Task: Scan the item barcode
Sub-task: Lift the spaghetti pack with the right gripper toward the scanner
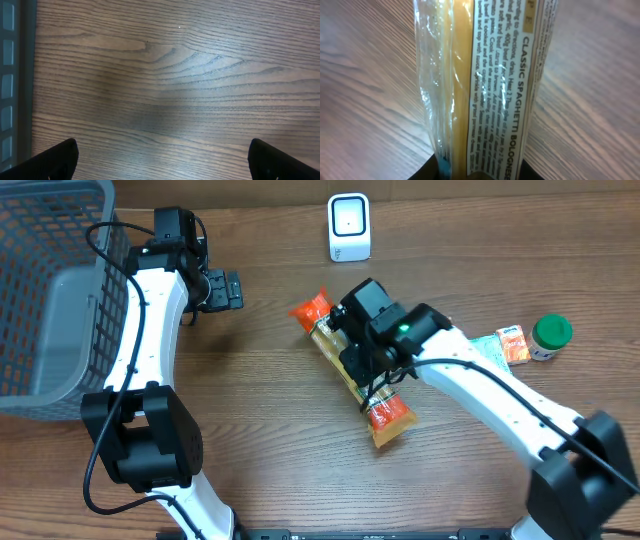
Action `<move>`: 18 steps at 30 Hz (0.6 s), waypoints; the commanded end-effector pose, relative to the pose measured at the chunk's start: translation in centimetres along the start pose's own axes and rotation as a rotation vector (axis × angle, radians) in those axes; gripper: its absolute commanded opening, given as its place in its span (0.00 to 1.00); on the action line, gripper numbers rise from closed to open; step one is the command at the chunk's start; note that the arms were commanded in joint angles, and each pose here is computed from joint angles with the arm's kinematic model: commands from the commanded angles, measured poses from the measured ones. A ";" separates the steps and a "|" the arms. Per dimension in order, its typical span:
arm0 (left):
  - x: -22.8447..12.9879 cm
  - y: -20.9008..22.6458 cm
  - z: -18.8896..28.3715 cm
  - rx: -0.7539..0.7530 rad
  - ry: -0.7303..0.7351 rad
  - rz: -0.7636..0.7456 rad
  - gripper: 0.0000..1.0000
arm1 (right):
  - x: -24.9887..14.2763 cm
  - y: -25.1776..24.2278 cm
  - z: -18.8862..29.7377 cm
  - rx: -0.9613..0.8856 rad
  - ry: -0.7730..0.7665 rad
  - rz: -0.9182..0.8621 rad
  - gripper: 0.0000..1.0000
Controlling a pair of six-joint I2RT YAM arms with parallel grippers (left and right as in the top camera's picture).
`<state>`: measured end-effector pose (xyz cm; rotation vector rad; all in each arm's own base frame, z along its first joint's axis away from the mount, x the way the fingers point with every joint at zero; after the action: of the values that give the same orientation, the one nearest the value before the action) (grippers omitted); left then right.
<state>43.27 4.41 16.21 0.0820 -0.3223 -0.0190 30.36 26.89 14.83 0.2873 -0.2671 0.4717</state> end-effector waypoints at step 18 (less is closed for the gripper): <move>-0.1 0.1 0.2 0.009 -0.002 -0.012 1.00 | 6.5 0.1 16.5 -0.113 -0.323 0.024 0.03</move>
<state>43.27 4.41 16.21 0.0820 -0.3223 -0.0190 32.13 25.82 25.99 0.2415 -0.4468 0.4455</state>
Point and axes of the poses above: each gripper's point midway between its finger pads, its own z axis back along the fingers, its own y axis along the line the jaws close on, x = y × z, the point moved 3 cm from there along z, back along the fingers, and after that the axes turned 12 degrees about -z, right-handed, at the moved point
